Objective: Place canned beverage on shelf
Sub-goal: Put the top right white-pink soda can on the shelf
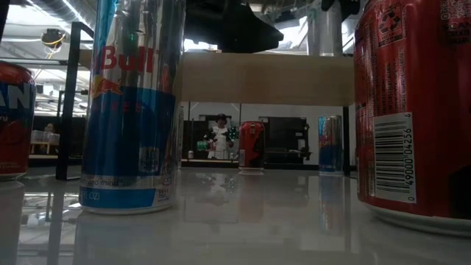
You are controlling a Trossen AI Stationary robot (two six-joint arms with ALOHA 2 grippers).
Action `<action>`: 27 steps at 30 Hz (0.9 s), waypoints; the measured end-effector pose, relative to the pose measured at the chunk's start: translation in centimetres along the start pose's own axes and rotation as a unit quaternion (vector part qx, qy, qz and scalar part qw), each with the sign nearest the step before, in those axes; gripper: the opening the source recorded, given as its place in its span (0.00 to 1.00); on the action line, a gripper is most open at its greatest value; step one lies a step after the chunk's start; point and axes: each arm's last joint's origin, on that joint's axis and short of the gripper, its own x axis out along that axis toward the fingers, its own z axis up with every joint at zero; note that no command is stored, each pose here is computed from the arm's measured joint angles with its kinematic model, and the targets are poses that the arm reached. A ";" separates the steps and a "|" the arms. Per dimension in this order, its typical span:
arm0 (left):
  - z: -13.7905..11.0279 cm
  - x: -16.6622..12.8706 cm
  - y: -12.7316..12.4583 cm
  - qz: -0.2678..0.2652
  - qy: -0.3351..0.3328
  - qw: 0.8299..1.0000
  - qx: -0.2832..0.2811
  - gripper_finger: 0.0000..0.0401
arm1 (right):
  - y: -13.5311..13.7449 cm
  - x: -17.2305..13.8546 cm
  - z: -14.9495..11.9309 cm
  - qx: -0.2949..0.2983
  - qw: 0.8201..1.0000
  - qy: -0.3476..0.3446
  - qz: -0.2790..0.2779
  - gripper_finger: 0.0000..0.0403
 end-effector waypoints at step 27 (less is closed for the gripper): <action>0.0 0.0 0.0 0.000 -0.001 1.000 0.000 0.36 | 0.1 -1.8 0.3 0.000 0.999 -0.031 0.011 0.84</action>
